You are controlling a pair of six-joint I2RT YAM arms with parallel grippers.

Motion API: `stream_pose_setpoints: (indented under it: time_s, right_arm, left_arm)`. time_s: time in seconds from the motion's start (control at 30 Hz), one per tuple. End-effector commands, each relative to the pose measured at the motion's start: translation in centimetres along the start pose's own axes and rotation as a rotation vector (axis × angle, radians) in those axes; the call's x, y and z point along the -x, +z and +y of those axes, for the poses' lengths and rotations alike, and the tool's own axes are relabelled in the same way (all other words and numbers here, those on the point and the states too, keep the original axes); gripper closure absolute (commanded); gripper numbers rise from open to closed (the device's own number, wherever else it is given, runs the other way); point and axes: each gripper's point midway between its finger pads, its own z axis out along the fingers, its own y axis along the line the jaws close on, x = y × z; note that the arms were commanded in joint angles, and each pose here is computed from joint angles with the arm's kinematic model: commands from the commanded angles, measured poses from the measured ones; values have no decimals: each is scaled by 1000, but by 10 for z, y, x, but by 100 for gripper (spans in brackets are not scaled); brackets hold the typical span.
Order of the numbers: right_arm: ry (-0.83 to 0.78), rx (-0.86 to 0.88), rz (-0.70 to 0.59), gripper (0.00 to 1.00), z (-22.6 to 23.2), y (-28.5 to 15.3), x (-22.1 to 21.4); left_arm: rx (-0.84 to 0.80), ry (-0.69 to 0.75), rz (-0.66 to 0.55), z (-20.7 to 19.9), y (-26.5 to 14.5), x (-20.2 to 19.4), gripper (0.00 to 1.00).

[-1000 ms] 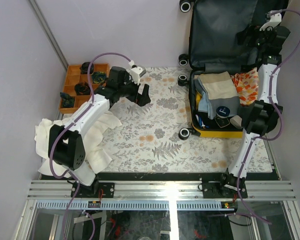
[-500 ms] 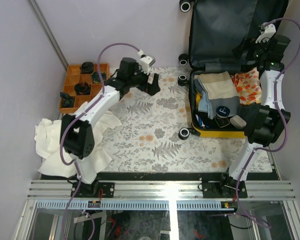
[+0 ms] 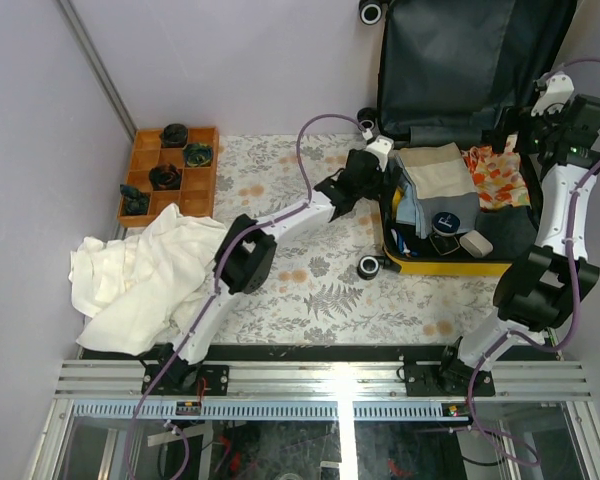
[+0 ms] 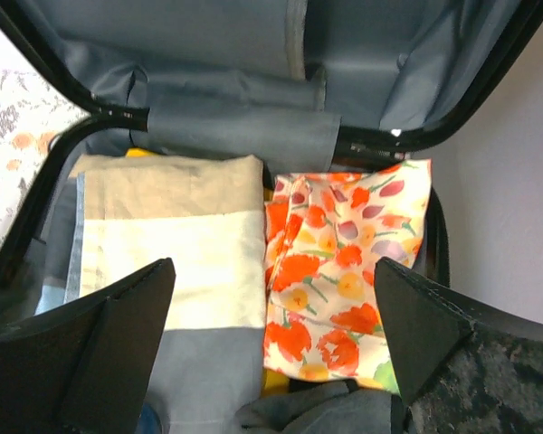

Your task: Pack the luggage

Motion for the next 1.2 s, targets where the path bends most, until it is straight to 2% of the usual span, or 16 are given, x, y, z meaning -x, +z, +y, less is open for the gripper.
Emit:
stream_pose_setpoints:
  time_s: [0.0,0.1,0.27,0.53,0.73,1.0,1.17]
  right_arm:
    - [-46,-22,38,2,3,-15,-9]
    - [-54,-31,29,2,6,-24,-6]
    - [-53,-54,49,2,0,-21,-14]
    - [-24,-61,60,2,-9,-5,-20]
    - [15,-44,15,4,-16,15,-5]
    - [83,63,-103,10,-11,46,36]
    - [73,232,-212,10,35,63,69]
  left_arm:
    - [254,0,-139,49,20,23,0]
    - [357,44,-137,68,24,12,0]
    - [535,105,-107,123,7,2,14]
    - [768,42,-50,236,-61,-4,29]
    - [878,-17,-12,286,-111,-19,30]
    - [911,-96,43,332,-159,-29,29]
    - [698,-164,69,300,-146,-30,18]
